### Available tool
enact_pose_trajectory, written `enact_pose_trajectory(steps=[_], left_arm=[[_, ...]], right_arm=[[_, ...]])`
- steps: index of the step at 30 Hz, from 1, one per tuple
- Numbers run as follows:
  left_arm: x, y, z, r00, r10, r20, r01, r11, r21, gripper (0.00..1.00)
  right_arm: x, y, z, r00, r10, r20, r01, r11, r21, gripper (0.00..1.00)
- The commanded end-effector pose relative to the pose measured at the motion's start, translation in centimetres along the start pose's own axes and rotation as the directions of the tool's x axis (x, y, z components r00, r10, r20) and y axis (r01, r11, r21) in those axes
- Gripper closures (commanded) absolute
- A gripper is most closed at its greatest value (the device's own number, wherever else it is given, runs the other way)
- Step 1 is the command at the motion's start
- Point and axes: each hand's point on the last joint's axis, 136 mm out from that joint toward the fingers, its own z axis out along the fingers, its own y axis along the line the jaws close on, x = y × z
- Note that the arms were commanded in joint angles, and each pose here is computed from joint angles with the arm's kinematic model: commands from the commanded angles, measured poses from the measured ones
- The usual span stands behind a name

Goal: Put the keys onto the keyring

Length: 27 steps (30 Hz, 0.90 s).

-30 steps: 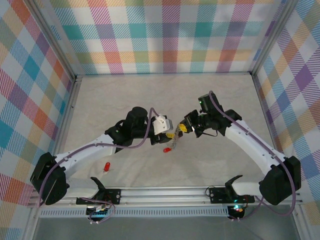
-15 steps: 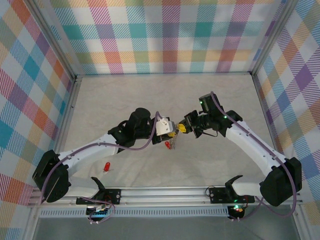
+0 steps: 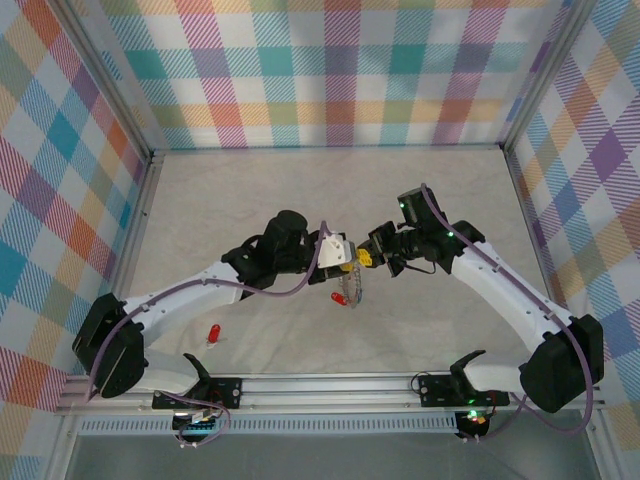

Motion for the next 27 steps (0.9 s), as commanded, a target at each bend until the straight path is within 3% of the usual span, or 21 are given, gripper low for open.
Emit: enact_pose_trajectory(steps=[1, 16, 27], left_arm=[[-1.0, -0.3, 0.2, 1.000, 0.019, 0.018, -0.019, 1.000, 0.024, 0.67], [0.3, 0.0, 1.1, 0.999, -0.036, -0.020, 0.036, 0.999, -0.004, 0.75], [0.1, 0.6, 0.5, 1.000, -0.018, -0.025, 0.017, 0.999, -0.046, 0.98]], right_arm=[[0.9, 0.5, -0.5, 0.999, 0.028, -0.035, -0.029, 0.999, -0.030, 1.00], [0.9, 0.2, -0.1, 0.997, 0.072, -0.022, -0.073, 0.996, -0.050, 1.00], [1.3, -0.2, 0.5, 0.996, 0.076, -0.039, -0.077, 0.996, -0.045, 1.00]])
